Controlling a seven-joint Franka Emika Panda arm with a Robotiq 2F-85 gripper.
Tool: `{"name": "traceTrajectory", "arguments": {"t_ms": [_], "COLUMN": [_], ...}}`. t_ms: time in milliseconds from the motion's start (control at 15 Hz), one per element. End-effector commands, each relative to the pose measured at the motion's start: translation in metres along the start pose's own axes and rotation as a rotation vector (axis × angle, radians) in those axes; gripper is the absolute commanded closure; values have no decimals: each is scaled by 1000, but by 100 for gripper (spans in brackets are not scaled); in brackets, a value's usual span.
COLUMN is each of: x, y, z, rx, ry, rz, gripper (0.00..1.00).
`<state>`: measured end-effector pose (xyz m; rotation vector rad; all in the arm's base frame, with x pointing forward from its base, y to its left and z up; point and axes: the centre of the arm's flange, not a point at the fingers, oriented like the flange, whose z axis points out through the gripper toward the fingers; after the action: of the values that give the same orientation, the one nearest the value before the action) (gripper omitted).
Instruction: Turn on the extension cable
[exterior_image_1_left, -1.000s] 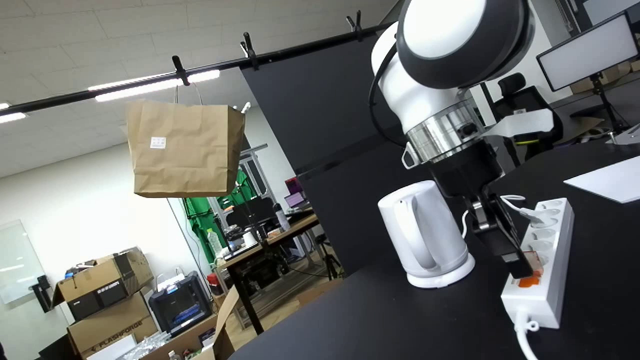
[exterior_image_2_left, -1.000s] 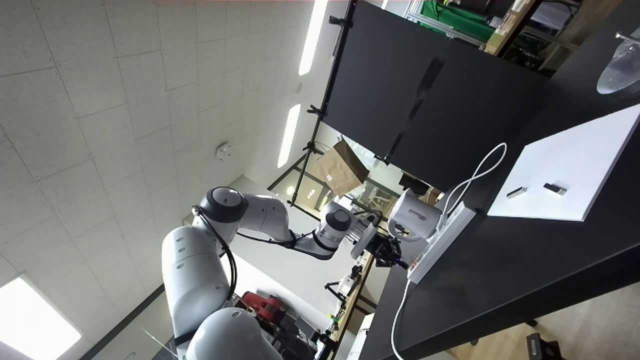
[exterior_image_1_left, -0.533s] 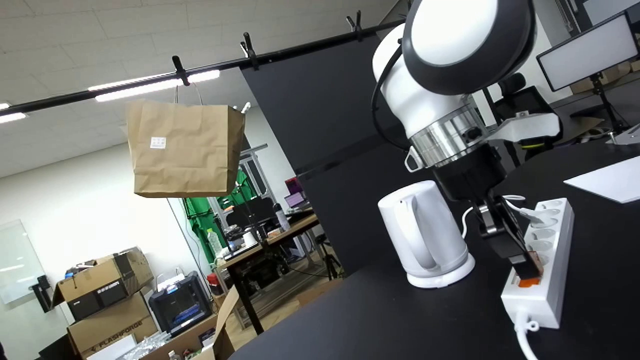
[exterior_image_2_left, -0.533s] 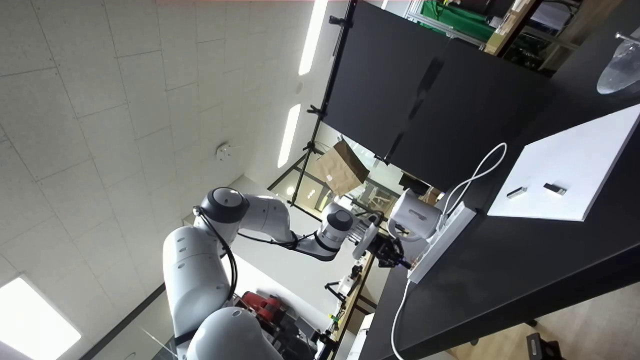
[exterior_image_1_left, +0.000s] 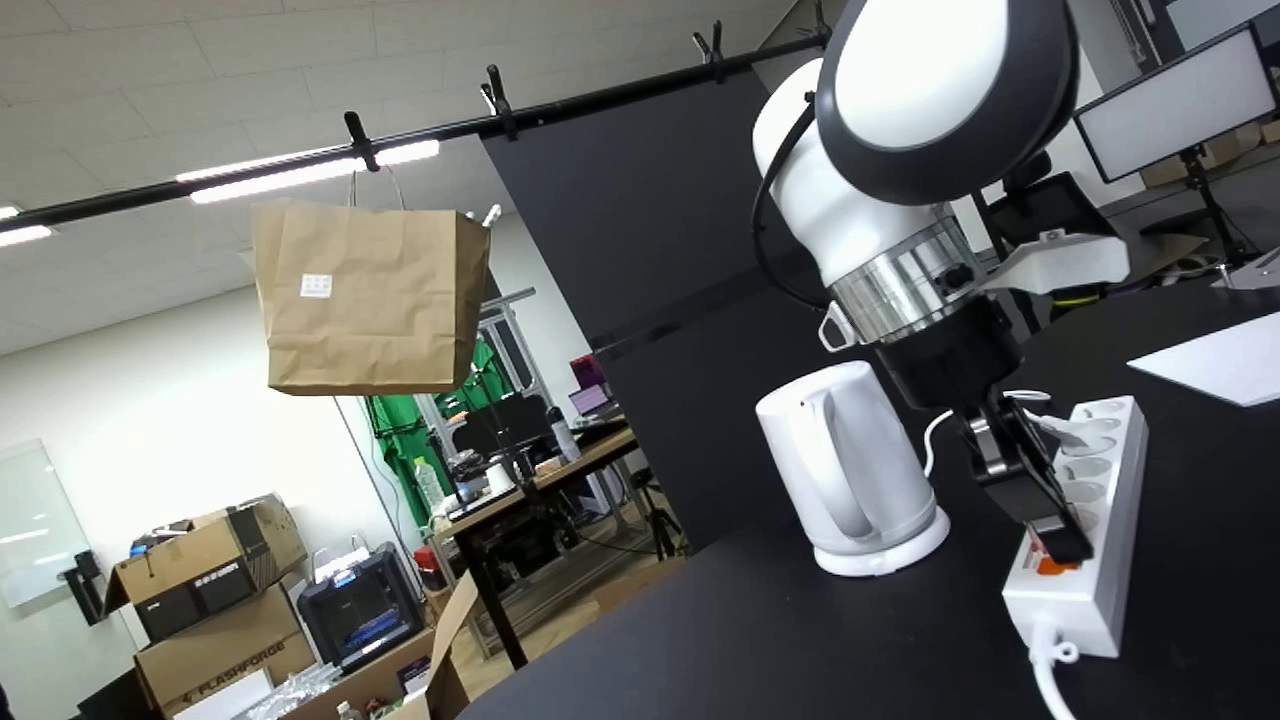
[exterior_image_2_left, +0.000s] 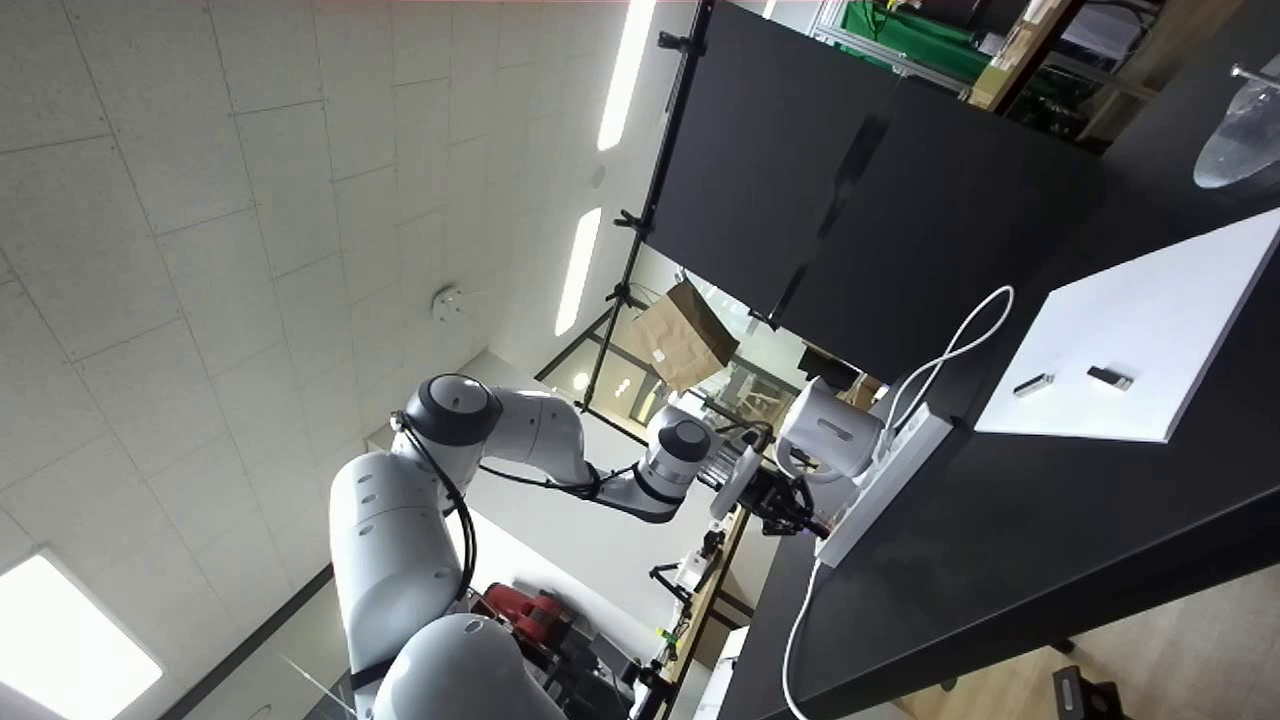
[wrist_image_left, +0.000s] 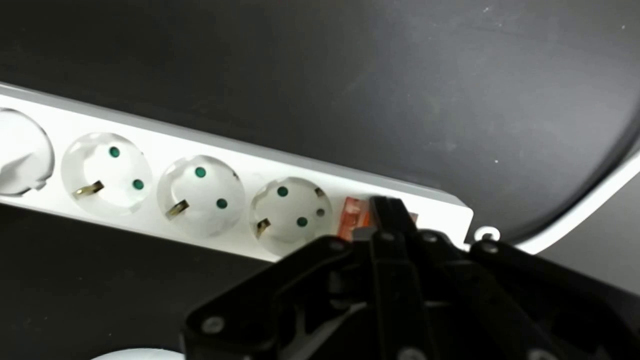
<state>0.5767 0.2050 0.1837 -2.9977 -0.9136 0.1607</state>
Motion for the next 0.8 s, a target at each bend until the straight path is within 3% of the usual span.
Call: {"name": "traceTrajectory", "arguments": {"t_ms": [0, 733], "x": [7, 19], "y": [0, 1], "z": [6, -4], "rx": [-15, -15], "ry": [-19, -6], "rz": [22, 22], "gripper": [100, 100]}}
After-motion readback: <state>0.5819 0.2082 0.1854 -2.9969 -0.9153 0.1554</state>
